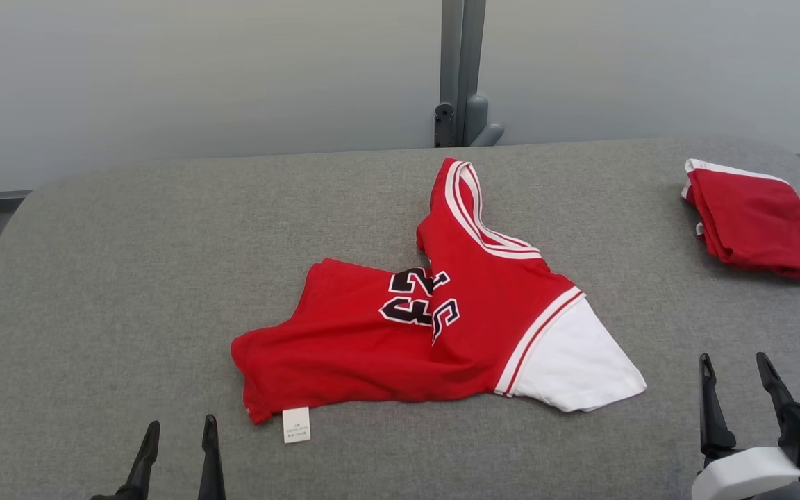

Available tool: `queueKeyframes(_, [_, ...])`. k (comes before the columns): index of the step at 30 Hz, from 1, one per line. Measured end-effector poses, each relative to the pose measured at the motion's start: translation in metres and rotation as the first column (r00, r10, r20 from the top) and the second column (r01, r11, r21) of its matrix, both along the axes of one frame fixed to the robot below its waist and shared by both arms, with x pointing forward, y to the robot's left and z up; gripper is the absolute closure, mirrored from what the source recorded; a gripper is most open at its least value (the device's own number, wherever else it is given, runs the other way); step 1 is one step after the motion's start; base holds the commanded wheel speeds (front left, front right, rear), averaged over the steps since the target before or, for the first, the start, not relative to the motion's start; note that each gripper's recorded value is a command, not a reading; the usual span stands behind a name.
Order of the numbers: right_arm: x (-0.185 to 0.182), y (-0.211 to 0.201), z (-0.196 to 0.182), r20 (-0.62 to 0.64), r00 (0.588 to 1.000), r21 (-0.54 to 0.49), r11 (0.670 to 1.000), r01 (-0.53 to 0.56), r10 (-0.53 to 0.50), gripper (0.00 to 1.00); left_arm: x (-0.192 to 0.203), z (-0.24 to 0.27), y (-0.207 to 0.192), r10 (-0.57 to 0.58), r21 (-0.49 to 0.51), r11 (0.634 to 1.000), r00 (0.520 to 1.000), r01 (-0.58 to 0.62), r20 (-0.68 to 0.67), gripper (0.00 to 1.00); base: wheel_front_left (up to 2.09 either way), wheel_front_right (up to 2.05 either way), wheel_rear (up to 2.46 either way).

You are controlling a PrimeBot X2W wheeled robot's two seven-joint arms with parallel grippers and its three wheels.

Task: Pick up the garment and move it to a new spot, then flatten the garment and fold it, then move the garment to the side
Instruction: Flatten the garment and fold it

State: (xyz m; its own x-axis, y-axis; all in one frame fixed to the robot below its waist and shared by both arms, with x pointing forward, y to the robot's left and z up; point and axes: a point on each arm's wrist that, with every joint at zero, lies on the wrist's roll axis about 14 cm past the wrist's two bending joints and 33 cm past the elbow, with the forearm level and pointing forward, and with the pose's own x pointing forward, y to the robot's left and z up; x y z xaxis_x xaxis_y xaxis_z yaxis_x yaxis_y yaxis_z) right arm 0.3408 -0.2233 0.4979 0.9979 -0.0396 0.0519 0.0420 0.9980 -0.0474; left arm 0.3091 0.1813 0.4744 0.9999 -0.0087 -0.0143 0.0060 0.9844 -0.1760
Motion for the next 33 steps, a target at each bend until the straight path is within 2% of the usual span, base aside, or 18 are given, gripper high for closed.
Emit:
queueKeyframes(5, [0.004,0.005,-0.009,-0.031,0.999,0.03,0.999,-0.027,0.028,0.0,0.006,0.006,-0.015,-0.045,-0.005,0.999,0.999,0.045,0.016,0.0,0.0,0.0,0.0])
queueKeyframes(8, [0.018,0.019,-0.02,-0.143,0.985,0.041,0.995,-0.094,0.098,0.0,0.012,0.002,-0.032,-0.103,-0.023,0.994,0.994,0.103,-0.034,0.0,0.0,0.0,0.0])
queueKeyframes(11, [0.031,0.021,-0.031,-0.28,0.95,0.015,0.99,-0.139,0.137,0.0,0.018,-0.012,-0.044,-0.138,-0.05,0.99,0.981,0.132,-0.135,0.0,0.0,0.0,0.0])
queueKeyframes(14, [0.042,0.013,-0.04,-0.398,0.907,-0.038,0.986,-0.165,0.136,0.0,0.02,-0.037,-0.055,-0.169,-0.08,0.985,0.947,0.153,-0.272,0.0,0.0,0.0,0.0])
queueKeyframes(20, [0.054,0.02,-0.074,-0.57,0.807,-0.022,0.978,-0.206,0.157,0.0,0.035,-0.065,-0.06,-0.167,-0.089,0.986,0.908,0.144,-0.384,0.0,0.0,0.0,0.0])
queueKeyframes(27, [0.062,0.036,-0.104,-0.629,0.751,0.025,0.971,-0.236,0.199,0.0,0.043,-0.092,-0.054,-0.133,-0.083,0.991,0.881,0.107,-0.454,0.0,0.0,0.0,0.0])
queueKeyframes(33, [0.064,0.046,-0.119,-0.646,0.729,0.045,0.965,-0.259,0.226,0.0,0.052,-0.099,-0.046,-0.09,-0.061,0.996,0.887,0.069,-0.454,0.0,0.0,0.0,0.0])
